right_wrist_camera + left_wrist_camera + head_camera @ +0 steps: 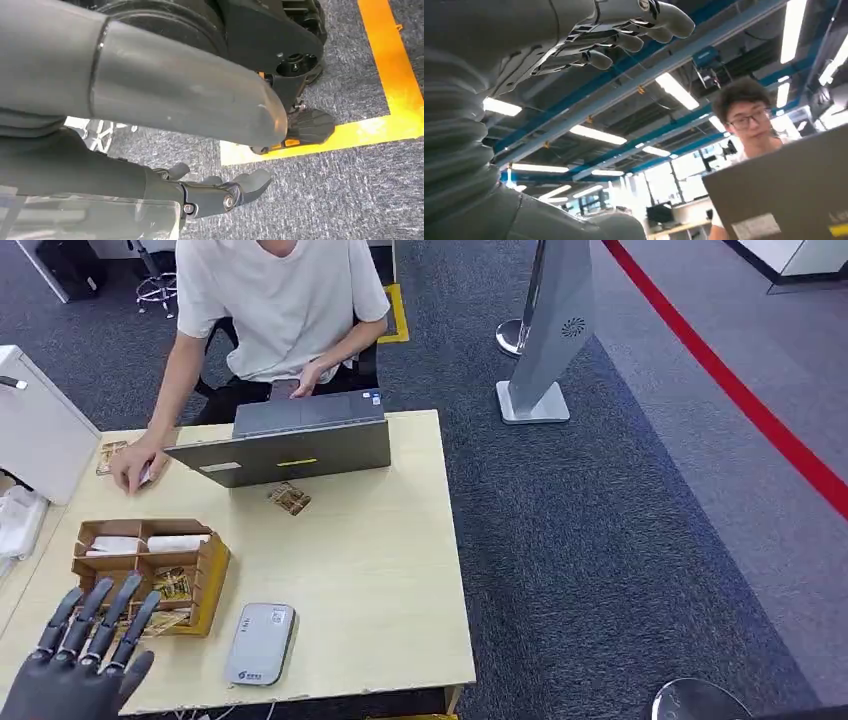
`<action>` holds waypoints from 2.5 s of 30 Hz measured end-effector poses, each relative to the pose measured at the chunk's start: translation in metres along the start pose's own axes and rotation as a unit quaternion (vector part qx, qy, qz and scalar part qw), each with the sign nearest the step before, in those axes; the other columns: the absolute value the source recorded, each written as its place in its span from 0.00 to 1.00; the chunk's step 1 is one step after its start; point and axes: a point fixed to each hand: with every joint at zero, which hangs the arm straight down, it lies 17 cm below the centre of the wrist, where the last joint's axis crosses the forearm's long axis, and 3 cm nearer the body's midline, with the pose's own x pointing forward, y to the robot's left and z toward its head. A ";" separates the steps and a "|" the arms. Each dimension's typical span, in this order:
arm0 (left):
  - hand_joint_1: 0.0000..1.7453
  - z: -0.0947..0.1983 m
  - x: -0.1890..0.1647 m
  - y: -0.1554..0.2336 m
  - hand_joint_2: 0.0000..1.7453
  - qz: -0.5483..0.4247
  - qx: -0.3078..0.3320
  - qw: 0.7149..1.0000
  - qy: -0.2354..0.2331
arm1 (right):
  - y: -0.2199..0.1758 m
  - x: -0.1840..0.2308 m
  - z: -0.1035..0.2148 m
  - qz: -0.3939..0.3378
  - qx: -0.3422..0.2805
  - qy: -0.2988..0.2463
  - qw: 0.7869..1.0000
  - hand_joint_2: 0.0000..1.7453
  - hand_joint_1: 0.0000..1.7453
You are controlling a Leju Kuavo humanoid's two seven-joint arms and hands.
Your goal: Pass the card to the sensor for recognition and then transmit it.
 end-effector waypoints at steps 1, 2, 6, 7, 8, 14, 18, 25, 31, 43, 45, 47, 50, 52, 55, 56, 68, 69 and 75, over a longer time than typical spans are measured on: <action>0.00 0.004 -0.001 -0.004 1.00 0.004 -0.012 1.000 0.009 | 0.000 0.000 0.000 0.000 0.000 0.000 1.000 0.00 0.00; 0.00 0.008 -0.004 -0.009 1.00 0.008 -0.027 0.999 0.024 | 0.001 0.000 0.000 -0.001 0.000 0.000 1.000 0.00 0.00; 0.00 0.022 -0.040 -0.032 1.00 0.007 -0.078 0.989 0.127 | 0.003 -0.001 0.000 0.003 0.002 0.002 1.000 0.00 0.00; 0.00 0.025 -0.046 -0.043 1.00 0.007 -0.094 0.984 0.151 | 0.003 -0.001 0.000 0.005 0.002 0.002 1.000 0.00 0.00; 0.00 0.028 -0.046 -0.055 1.00 0.010 -0.112 0.980 0.164 | 0.003 -0.001 0.000 0.005 0.002 0.003 1.000 0.00 0.00; 0.00 0.042 -0.039 -0.108 1.00 0.014 -0.180 0.970 0.166 | 0.003 -0.003 0.000 0.014 0.002 0.007 1.000 0.00 0.00; 0.00 0.052 -0.045 -0.146 1.00 0.009 -0.223 0.960 0.168 | 0.004 -0.004 0.001 0.026 0.005 0.009 1.000 0.00 0.00; 0.00 0.072 -0.069 -0.195 1.00 0.000 -0.271 0.942 0.196 | 0.005 -0.006 0.001 0.039 0.008 0.013 0.999 0.00 0.00; 0.00 0.078 -0.083 -0.215 1.00 -0.003 -0.283 0.934 0.218 | 0.006 -0.006 0.001 0.047 0.010 0.013 0.999 0.00 0.00; 0.00 0.076 -0.088 -0.226 1.00 0.001 -0.283 0.931 0.232 | 0.006 -0.006 0.001 0.049 0.010 0.014 0.999 0.00 0.00; 0.00 0.074 -0.089 -0.226 1.00 0.000 -0.278 0.931 0.236 | 0.006 -0.006 0.001 0.053 0.010 0.014 0.998 0.00 0.00; 0.00 0.072 -0.090 -0.227 1.00 0.000 -0.275 0.931 0.241 | 0.006 -0.006 0.001 0.054 0.010 0.014 0.998 0.00 0.00; 0.00 0.073 -0.091 -0.227 1.00 0.000 -0.275 0.929 0.247 | 0.006 -0.006 0.001 0.055 0.010 0.014 0.998 0.00 0.00; 0.00 0.074 -0.091 -0.228 1.00 0.001 -0.278 0.927 0.250 | 0.006 -0.006 0.001 0.055 0.010 0.014 0.998 0.00 0.00; 0.00 0.076 -0.091 -0.229 1.00 0.000 -0.284 0.925 0.254 | 0.006 -0.007 0.001 0.056 0.011 0.014 0.998 0.00 0.00; 0.00 0.076 -0.092 -0.229 1.00 -0.001 -0.283 0.925 0.256 | 0.006 -0.007 0.001 0.056 0.011 0.014 0.998 0.00 0.00; 0.00 0.059 -0.085 -0.192 1.00 -0.024 -0.222 0.943 0.245 | 0.006 -0.006 0.001 0.061 0.011 0.011 0.998 0.00 0.00; 0.00 0.058 -0.085 -0.191 1.00 -0.025 -0.220 0.944 0.243 | 0.006 -0.006 0.001 0.061 0.011 0.011 0.998 0.00 0.00; 0.00 0.041 -0.083 -0.168 1.00 -0.031 -0.184 0.954 0.236 | 0.006 -0.005 0.001 0.060 0.010 0.009 0.998 0.00 0.00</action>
